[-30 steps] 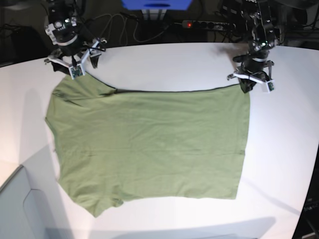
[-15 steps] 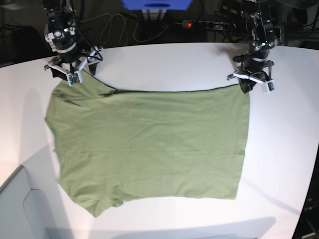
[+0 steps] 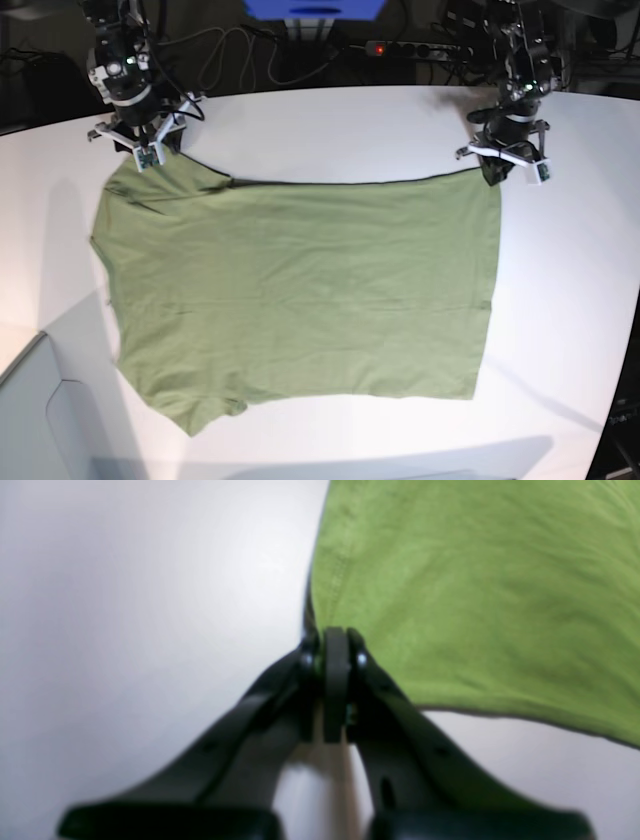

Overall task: Fold the T-shirt properly
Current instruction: 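Close both grippers on the shoulder corners of the green shirt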

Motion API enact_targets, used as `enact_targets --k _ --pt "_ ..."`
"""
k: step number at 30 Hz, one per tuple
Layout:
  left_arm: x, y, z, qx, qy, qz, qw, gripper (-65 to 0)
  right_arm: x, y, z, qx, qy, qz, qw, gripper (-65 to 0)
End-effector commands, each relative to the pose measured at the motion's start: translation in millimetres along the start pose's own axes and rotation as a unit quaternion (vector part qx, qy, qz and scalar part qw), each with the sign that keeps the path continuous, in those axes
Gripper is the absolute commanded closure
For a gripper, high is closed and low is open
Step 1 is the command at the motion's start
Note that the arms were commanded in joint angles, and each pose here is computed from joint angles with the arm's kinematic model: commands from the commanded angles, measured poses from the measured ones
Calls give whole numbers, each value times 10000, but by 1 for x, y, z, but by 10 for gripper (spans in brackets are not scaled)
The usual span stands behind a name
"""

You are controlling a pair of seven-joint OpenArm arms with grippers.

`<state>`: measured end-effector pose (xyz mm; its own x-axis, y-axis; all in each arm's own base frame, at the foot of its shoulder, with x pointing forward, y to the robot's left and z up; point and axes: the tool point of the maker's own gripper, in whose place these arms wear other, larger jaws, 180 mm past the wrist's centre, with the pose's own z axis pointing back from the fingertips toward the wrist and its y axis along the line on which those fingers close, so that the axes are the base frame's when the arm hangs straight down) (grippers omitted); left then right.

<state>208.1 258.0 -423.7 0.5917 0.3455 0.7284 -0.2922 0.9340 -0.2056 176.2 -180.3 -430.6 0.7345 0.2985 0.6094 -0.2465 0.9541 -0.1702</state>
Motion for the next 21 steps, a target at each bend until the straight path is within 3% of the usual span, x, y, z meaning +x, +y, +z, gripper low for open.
enact_targets --k 1,12,17,21 --pt "-1 3 3 31 51 -58 10000 0 -26 -5 2 -66 511 165 9985 -243" --pt "0 5 3 50 52 -93 9999 0 -54 -5 -5 -45 892 116 9959 -225" --pt "0 5 4 53 59 -94 9999 0 -57 -4 -4 -35 921 116 9957 -14" --pt "-6 8 7 70 114 -99 9999 0 -60 -4 -3 -30 957 114 9953 -3"
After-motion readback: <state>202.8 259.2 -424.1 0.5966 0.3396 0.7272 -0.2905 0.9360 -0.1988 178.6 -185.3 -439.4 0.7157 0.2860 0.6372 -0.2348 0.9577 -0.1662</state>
